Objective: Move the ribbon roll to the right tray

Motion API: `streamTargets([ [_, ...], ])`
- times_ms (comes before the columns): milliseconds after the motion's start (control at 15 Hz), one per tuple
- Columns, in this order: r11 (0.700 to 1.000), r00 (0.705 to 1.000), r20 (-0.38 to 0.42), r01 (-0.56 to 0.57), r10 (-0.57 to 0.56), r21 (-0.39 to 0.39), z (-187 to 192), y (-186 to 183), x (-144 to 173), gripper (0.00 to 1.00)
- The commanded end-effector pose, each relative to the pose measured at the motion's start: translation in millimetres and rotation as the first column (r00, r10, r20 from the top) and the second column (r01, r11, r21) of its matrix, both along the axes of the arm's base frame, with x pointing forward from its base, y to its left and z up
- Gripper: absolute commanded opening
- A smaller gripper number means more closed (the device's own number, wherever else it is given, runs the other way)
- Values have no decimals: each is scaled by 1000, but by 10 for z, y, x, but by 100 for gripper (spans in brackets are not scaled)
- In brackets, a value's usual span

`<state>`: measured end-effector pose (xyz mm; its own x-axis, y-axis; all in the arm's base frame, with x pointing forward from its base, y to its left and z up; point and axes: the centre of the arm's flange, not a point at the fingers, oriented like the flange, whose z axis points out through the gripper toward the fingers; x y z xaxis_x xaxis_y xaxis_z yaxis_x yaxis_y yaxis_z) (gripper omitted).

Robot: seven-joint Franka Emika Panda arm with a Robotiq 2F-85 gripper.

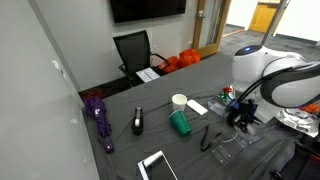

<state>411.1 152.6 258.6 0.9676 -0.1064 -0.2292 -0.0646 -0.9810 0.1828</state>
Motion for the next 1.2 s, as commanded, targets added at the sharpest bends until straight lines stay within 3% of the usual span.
streamTargets([
  [0,984,998,-68,-20,8,-177,-38,-146,-108,8],
  [200,961,996,-92,-30,5,-274,-87,-232,-153,8],
  [467,947,996,-92,-29,-1,-321,-162,-291,-155,8],
  [1133,961,998,-29,44,-54,-274,-609,-286,-40,8],
])
